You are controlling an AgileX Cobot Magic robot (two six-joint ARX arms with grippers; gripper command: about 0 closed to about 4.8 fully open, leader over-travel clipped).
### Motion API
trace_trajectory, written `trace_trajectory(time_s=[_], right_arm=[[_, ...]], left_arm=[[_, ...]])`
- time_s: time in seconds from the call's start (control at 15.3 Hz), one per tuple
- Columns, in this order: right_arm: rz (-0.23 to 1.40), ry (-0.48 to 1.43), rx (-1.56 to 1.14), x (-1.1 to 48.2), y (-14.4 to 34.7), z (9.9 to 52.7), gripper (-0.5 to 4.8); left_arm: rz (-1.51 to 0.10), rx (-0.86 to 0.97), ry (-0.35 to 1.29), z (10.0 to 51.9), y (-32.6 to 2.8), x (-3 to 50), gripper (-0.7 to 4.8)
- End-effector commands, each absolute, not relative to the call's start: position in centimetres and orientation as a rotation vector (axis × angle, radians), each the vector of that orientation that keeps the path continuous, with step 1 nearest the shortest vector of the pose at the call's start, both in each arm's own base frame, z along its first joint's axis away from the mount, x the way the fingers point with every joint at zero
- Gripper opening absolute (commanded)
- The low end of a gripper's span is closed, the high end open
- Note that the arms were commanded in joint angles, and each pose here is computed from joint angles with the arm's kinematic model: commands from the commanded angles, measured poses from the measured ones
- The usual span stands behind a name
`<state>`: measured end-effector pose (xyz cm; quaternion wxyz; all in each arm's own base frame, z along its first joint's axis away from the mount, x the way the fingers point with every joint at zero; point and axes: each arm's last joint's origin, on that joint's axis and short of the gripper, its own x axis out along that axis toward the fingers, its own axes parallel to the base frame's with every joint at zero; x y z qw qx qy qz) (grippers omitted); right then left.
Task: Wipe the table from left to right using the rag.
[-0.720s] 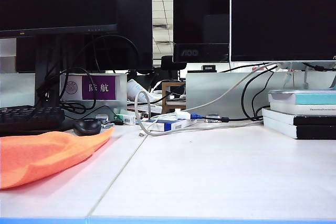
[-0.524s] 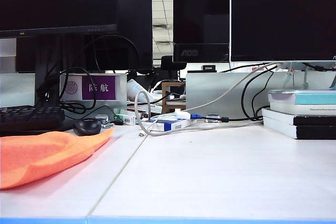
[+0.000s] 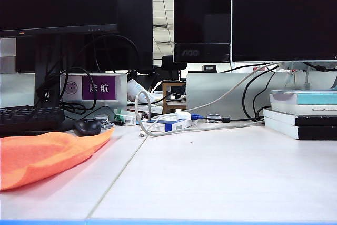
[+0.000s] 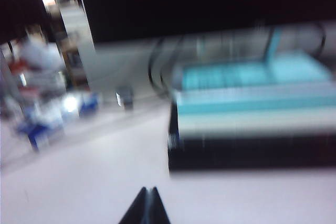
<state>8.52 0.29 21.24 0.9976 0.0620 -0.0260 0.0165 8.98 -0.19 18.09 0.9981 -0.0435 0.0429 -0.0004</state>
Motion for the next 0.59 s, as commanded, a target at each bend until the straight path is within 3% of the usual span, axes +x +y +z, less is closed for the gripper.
trace_trajectory(time_s=[0.07, 0.26, 0.46, 0.59], right_arm=[[0.037, -0.126, 0.125, 7.3, 0.3, 24.4, -0.01], [0.038, -0.140, 0.113, 6.5, 0.2, 26.5, -0.01], [0.152, -0.074, 0.098, 6.8, 0.6, 32.5, -0.01], [0.175, -0.056, 0.096, 7.7, 0.7, 34.7, -0.01]], left_arm=[[0.042, -0.115, 0.040, 20.4, -0.1, 8.8, -0.03], [0.041, -0.115, 0.058, 23.0, -0.1, 9.4, -0.03], [0.082, -0.090, 0.280, 31.1, -0.1, 13.5, -0.03], [0.052, -0.090, 0.374, 32.6, -0.3, 15.2, -0.03]])
